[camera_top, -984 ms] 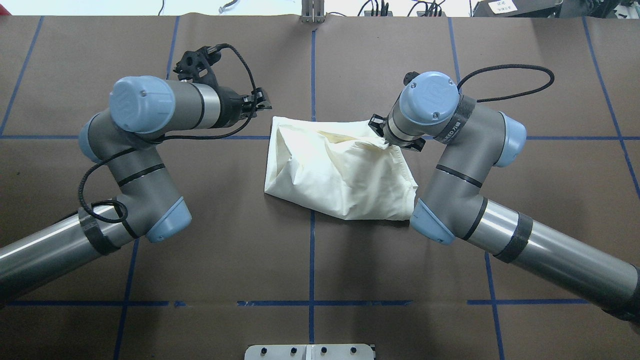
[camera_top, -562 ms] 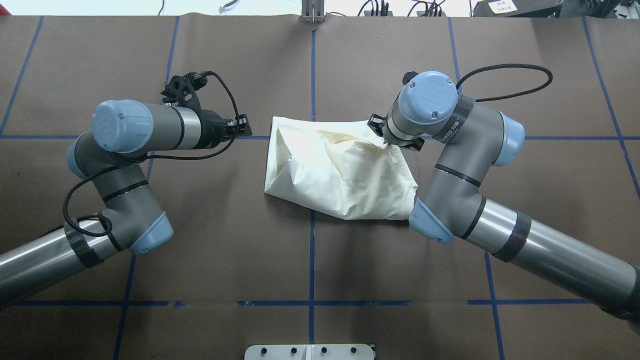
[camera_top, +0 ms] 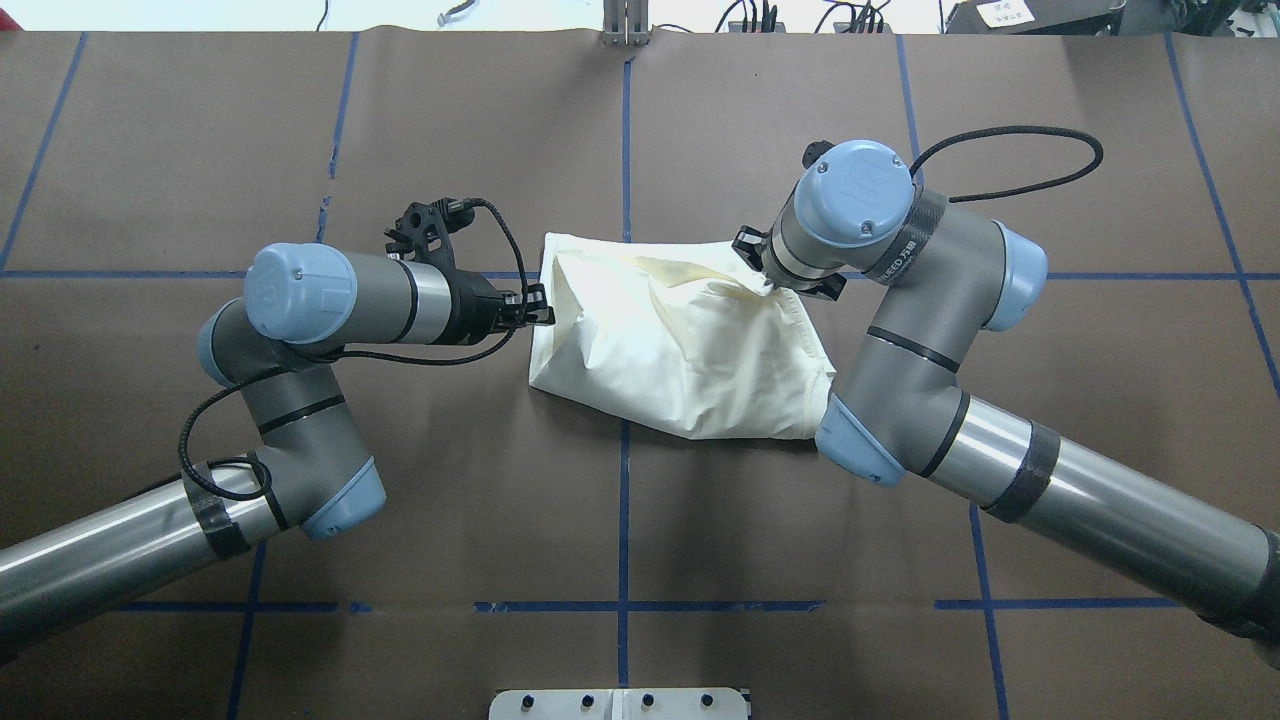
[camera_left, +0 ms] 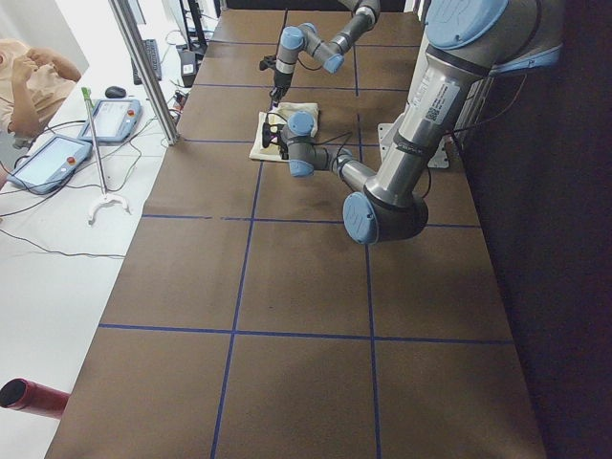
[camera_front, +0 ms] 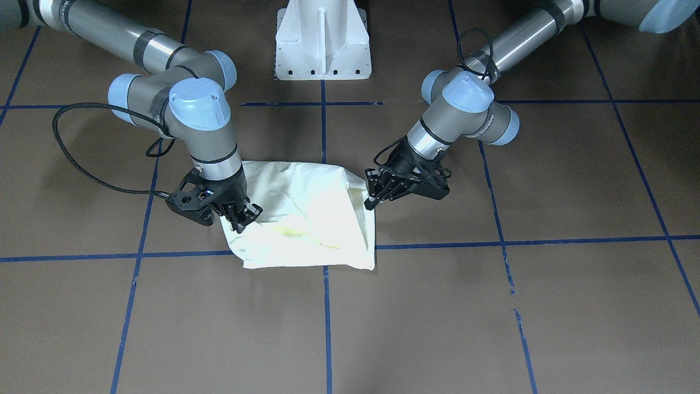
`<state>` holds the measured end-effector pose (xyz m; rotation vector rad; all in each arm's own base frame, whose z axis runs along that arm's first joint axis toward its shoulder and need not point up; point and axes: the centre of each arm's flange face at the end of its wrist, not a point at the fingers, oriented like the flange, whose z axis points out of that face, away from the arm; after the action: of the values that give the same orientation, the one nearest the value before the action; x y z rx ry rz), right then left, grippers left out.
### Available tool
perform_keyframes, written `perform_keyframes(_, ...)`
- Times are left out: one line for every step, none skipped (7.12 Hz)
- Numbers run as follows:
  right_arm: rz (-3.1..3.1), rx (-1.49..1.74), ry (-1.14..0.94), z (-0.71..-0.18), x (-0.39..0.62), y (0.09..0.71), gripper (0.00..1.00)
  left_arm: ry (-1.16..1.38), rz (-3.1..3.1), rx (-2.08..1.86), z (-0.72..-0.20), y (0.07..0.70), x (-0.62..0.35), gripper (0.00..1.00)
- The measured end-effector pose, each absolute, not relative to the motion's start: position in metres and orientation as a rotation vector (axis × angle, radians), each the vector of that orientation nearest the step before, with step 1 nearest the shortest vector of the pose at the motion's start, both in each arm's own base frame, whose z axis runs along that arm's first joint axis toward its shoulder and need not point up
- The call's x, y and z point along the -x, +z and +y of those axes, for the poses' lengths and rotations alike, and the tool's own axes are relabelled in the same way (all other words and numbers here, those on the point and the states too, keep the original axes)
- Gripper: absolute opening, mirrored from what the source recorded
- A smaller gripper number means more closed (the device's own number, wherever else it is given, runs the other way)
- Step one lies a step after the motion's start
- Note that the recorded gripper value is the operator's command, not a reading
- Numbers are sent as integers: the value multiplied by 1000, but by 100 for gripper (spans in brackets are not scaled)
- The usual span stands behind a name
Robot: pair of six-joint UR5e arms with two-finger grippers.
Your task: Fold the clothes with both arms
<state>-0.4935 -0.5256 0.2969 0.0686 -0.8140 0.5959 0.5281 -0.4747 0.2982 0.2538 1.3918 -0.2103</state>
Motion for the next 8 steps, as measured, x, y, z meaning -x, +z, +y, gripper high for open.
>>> perform_keyframes(-820,-70,597,-526,494,293,0,-166,1426,-230,-462,296,-535,0)
perform_keyframes(-822,-71,597,-526,494,291,0,-113,1459,-194,-451,295,-537,0)
perform_keyframes(-823,-72,596,-526,493,291,0,-51,1496,-153,-441,299,-537,0)
perform_keyframes(-822,-72,596,-526,493,291,0,17,1519,-115,-432,311,-538,0)
perform_keyframes(-821,-72,596,-527,493,292,0,76,1526,-103,-426,326,-538,0)
perform_keyframes(-819,-73,597,-528,493,293,0,120,1529,-95,-421,335,-537,0)
perform_keyframes(-816,-74,599,-529,492,294,0,158,1530,-68,-415,341,-534,0)
perform_keyframes(-815,-75,601,-530,490,295,0,190,1532,-37,-410,347,-529,0)
